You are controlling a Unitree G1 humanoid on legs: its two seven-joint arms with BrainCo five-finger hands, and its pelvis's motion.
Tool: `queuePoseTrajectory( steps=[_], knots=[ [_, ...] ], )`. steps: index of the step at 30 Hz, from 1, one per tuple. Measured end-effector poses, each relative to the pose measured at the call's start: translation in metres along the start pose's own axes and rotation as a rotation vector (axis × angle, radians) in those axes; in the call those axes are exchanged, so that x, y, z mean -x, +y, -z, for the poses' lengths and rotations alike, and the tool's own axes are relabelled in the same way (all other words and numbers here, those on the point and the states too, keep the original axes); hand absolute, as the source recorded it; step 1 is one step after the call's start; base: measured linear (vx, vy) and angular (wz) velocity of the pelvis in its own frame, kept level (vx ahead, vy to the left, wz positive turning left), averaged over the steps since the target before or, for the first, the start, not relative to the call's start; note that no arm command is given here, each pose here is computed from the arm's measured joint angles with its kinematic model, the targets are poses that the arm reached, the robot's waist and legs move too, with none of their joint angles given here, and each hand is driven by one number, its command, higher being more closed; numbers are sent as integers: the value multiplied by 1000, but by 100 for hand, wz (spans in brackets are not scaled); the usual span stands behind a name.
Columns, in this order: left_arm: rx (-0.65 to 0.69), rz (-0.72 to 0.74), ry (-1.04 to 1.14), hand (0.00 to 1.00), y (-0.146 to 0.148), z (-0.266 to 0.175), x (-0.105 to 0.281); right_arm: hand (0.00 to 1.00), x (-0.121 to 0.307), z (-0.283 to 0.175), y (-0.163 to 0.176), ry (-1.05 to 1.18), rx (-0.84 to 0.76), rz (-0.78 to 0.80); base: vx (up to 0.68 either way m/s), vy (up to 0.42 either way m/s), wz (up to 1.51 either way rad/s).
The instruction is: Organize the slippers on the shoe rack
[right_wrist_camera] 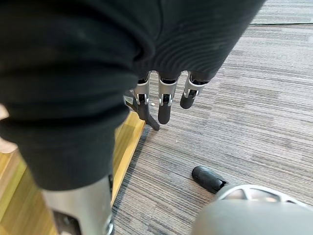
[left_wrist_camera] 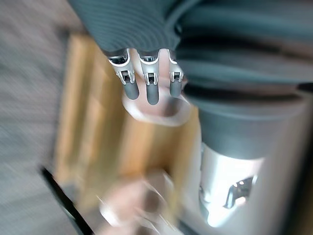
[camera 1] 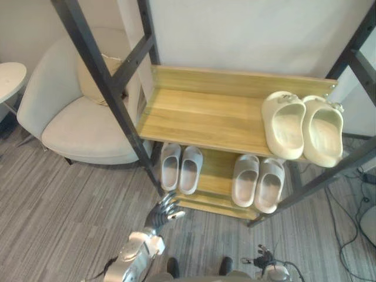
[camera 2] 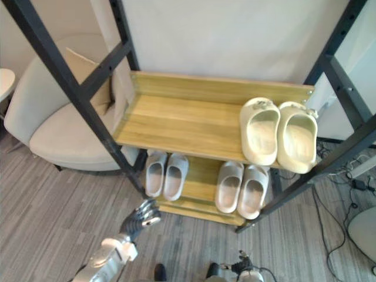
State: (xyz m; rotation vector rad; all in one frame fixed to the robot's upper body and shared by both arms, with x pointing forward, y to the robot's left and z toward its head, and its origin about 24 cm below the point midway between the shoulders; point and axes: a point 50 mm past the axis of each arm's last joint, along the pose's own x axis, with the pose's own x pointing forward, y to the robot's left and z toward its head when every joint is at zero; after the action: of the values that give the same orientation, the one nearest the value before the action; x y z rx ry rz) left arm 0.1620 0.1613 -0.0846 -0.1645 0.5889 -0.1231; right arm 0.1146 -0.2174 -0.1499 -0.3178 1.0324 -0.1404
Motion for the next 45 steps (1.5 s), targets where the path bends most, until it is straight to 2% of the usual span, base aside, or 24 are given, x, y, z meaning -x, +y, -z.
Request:
queuePoseTrajectory(
  steps=[6,12,21,29,32,40,45],
  knots=[
    [-78,-229,268,0,35,56,7,0,0,-2,7,-3,-12,-14,0,0,0],
    [-110,-343,377,0,50,78,19,0,0,-6,10,-12,-23,-11,4,6,-6],
    [-79,-361,389,0,42,83,18,0,-3,-11,6,-13,-34,10,-1,29,6],
    [-146,-368,308,0,48,54,-3,0,-4,-12,1,-3,-65,33,89,-102,131],
    [-133,-334,304,0,32,54,-12,0,-7,-21,-12,-20,-107,78,18,-174,98],
    [-36,-339,280,0,16,53,-18,0,-9,-53,9,-102,-160,48,-58,-65,84],
    [-29,-327,292,0,9,56,-18,0,-8,-53,0,-111,-205,84,-53,99,67]
  ],
)
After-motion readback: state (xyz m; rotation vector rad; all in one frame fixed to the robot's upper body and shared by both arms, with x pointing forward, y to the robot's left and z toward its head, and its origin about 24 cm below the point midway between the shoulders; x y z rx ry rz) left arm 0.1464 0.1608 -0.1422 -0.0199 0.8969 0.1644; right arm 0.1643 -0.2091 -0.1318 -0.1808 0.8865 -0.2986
